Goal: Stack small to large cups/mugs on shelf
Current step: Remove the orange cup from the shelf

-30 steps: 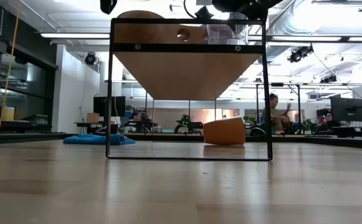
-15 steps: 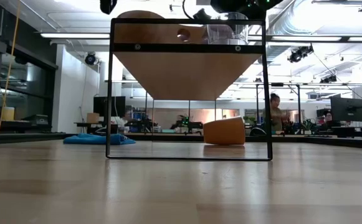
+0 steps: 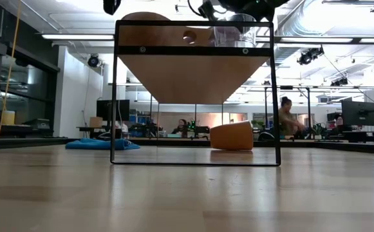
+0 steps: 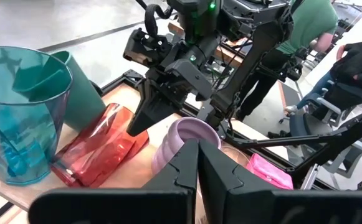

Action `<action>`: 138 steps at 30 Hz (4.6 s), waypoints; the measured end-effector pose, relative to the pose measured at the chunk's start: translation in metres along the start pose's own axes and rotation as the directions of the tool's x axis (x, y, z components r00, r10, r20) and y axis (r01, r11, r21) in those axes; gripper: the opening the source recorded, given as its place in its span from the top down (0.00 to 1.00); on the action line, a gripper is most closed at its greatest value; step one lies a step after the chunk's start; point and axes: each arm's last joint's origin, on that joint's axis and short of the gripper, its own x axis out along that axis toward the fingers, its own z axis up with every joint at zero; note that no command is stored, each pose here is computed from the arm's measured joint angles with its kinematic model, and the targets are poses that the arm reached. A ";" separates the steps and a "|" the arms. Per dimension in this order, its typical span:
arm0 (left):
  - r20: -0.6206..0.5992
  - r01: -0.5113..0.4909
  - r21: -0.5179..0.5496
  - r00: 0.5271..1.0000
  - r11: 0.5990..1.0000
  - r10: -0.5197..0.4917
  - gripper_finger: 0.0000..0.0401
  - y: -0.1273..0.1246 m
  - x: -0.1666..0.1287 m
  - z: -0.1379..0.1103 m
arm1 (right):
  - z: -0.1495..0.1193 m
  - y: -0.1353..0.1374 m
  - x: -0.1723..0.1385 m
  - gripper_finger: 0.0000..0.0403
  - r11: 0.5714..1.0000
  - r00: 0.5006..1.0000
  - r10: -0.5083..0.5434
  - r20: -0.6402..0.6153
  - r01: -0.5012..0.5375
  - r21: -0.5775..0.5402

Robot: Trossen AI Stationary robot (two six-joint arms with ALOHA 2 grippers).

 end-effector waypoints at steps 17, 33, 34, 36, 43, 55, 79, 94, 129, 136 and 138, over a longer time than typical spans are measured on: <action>0.000 0.000 -0.001 1.000 1.000 0.000 1.00 0.000 0.000 0.000 | -0.006 0.003 0.002 0.99 1.000 1.000 -0.001 -0.021 0.001 0.008; 0.000 0.000 -0.001 1.000 1.000 0.000 1.00 0.000 0.000 0.000 | -0.007 0.003 0.002 1.00 1.000 0.999 0.018 -0.050 -0.018 0.002; 0.000 0.000 -0.001 1.000 1.000 0.000 1.00 0.000 0.000 0.000 | -0.007 0.003 0.002 1.00 1.000 0.999 0.019 -0.051 -0.019 0.002; 0.000 0.000 -0.001 1.000 1.000 0.000 1.00 0.000 0.000 0.000 | -0.007 0.003 0.002 1.00 1.000 0.998 0.019 -0.052 -0.019 0.003; 0.000 0.000 -0.002 1.000 1.000 0.000 1.00 0.000 0.000 0.000 | -0.008 0.003 0.002 1.00 0.999 0.997 0.034 -0.070 -0.033 0.004; 0.000 0.001 -0.002 1.000 1.000 -0.001 1.00 0.000 0.000 0.000 | -0.009 0.007 -0.005 1.00 0.998 0.995 0.059 -0.081 -0.059 -0.002; 0.000 0.001 -0.003 1.000 1.000 -0.001 1.00 0.000 0.000 0.000 | -0.009 0.012 -0.020 1.00 0.996 0.994 0.088 -0.058 -0.090 -0.022; -0.001 0.001 -0.005 1.000 1.000 -0.001 1.00 0.000 0.000 0.000 | -0.010 0.017 -0.028 1.00 0.990 0.988 0.135 -0.080 -0.138 -0.037; -0.002 0.001 -0.007 1.000 1.000 -0.001 1.00 0.000 0.000 0.000 | -0.015 0.037 -0.088 1.00 0.950 0.961 0.277 0.005 -0.274 -0.147; -0.001 0.001 -0.021 1.000 1.000 -0.001 1.00 0.000 0.000 0.000 | -0.038 0.040 -0.160 1.00 0.919 0.935 0.352 0.029 -0.340 -0.202; -0.001 0.001 -0.030 1.000 1.000 -0.001 1.00 0.000 0.000 0.000 | -0.050 0.033 -0.179 1.00 0.935 0.948 0.317 0.005 -0.311 -0.172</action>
